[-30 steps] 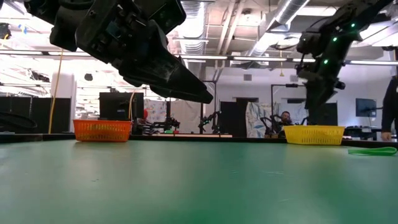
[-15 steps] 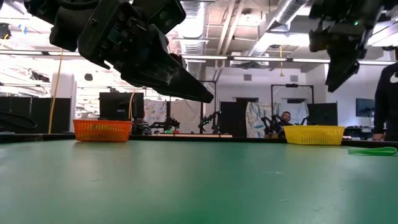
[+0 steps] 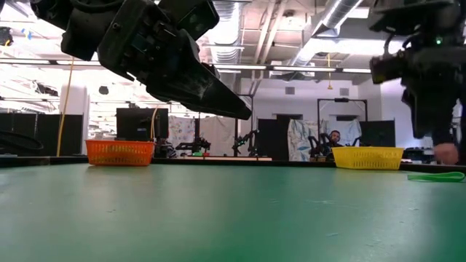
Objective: Sort rubber bands into baskets
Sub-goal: Put the green rubber band into the orange bin
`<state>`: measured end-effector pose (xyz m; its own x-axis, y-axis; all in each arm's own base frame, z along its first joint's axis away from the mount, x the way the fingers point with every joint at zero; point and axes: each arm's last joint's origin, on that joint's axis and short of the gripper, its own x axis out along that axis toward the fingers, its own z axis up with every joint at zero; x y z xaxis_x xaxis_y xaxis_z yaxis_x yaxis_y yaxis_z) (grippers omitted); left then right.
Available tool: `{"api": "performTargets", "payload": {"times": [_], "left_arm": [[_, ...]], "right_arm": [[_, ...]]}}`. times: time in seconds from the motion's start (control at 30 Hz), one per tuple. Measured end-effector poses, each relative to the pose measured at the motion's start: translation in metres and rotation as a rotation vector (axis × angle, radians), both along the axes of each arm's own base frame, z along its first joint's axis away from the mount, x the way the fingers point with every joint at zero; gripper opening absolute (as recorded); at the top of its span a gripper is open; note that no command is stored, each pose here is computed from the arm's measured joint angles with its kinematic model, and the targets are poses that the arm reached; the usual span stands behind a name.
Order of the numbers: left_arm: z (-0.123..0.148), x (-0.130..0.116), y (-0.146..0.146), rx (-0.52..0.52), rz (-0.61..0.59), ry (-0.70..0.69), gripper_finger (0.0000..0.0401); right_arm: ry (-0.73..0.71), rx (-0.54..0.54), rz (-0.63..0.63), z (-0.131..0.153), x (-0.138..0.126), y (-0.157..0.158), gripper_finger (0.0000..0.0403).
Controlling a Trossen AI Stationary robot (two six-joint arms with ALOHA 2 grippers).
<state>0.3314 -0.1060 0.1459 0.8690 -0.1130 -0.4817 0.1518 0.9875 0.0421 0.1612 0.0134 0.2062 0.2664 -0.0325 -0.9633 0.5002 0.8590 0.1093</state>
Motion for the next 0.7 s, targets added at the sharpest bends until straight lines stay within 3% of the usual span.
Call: {"api": "performTargets", "payload": {"times": [0.33, 0.53, 0.7], "left_arm": [[0.000, 0.000, 0.000, 0.000, 0.000, -0.001, 0.0220], [0.000, 0.000, 0.000, -0.003, 0.001, 0.000, 0.0220], [0.000, 0.000, 0.000, -0.010, 0.005, 0.000, 0.0220]], "right_arm": [[0.171, -0.020, 0.037, -0.037, 0.018, 0.014, 0.0208], [0.274, -0.114, 0.030, -0.056, 0.025, 0.011, 0.0207], [0.308, -0.108, 0.039, -0.067, 0.032, 0.010, 0.0174]]}}
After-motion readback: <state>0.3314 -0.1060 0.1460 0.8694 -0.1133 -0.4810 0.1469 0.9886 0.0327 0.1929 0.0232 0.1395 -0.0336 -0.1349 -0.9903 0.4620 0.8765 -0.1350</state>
